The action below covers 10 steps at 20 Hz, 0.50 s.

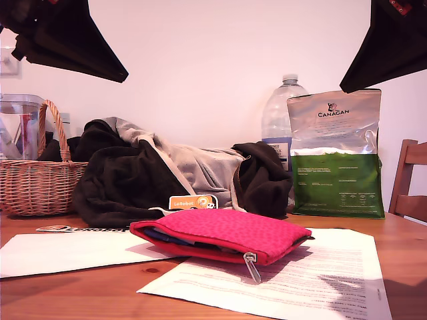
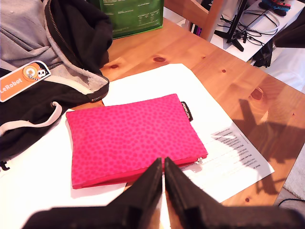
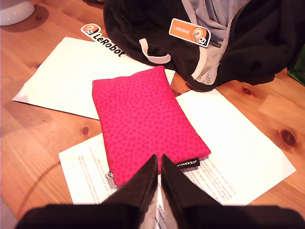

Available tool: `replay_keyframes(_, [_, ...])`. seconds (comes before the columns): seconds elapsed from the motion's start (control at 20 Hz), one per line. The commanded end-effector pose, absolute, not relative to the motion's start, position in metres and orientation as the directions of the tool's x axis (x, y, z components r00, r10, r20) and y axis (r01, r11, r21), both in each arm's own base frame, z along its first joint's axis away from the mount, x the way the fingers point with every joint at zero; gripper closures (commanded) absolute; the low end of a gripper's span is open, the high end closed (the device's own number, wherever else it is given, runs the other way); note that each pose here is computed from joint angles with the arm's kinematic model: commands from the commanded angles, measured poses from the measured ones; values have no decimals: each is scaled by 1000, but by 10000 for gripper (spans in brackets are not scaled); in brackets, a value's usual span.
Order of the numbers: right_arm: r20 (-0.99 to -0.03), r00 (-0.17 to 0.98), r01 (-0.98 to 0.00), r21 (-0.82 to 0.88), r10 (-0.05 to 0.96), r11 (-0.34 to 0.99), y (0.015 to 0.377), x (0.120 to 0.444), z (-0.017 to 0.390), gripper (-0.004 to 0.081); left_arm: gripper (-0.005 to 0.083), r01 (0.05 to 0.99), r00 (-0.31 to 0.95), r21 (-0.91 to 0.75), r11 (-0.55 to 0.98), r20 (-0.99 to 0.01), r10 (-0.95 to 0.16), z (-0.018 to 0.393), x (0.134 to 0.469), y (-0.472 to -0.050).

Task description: Close the zipper in the zip bag in front of you

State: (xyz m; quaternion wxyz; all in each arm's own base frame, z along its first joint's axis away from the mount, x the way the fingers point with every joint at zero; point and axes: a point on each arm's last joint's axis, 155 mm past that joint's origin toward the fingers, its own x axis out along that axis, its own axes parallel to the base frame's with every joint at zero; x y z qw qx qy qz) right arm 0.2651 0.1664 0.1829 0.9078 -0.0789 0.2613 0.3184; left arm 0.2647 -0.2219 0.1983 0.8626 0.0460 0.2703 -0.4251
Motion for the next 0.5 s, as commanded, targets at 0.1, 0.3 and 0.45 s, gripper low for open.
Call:
replay_keyframes(0.1, [-528,657,-621,27,539,783,168,265,181,783,795,759,489,-155,632,-506,-711,193,262,-222])
replay_keyframes(0.3, [-528,656,-621,27,539,783,168,265,181,783,795,761,493,-151,631,-499,-713,195,263,-222])
replay_keyframes(0.45, [-527,657,-623,24,539,782,168,265,181,783,795,763,503,-142,630,-481,-718,200,266,-224])
